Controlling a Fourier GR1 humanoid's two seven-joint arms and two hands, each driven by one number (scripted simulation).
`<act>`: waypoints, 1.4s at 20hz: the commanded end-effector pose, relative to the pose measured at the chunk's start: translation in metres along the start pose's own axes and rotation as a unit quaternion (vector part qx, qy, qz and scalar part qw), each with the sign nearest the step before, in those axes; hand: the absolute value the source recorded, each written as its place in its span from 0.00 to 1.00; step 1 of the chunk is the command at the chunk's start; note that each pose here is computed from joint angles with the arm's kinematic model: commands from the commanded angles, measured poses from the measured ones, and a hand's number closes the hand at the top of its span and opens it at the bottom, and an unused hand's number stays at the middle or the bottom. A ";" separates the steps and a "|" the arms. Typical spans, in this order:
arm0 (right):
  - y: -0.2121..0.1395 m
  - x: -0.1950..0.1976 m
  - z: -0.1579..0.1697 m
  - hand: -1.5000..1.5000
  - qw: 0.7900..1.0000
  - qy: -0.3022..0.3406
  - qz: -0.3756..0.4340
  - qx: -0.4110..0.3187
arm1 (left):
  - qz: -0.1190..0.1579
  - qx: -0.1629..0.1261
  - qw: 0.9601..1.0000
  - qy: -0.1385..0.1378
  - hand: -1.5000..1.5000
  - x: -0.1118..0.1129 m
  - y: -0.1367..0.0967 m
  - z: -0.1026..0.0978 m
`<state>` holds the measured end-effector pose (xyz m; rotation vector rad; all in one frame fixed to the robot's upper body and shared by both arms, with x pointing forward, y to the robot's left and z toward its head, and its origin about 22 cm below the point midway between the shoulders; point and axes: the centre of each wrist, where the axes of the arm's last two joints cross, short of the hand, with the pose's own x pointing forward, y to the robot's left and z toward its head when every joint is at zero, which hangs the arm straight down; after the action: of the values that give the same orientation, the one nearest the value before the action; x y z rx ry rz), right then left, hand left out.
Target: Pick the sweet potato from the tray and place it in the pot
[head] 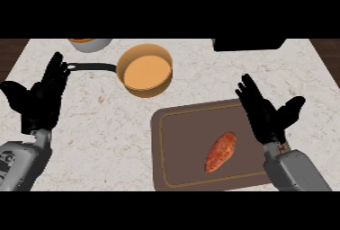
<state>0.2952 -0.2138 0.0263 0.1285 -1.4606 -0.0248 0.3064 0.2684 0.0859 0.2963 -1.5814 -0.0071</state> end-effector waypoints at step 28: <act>-0.075 0.054 0.119 0.00 0.909 -0.010 0.416 0.001 | 0.055 -0.011 0.998 -0.010 0.50 -0.006 0.014 0.016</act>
<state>0.1881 -0.3101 0.0635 -0.5085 -1.5930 0.4944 0.2853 0.2808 0.0837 0.2038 -1.6153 0.0656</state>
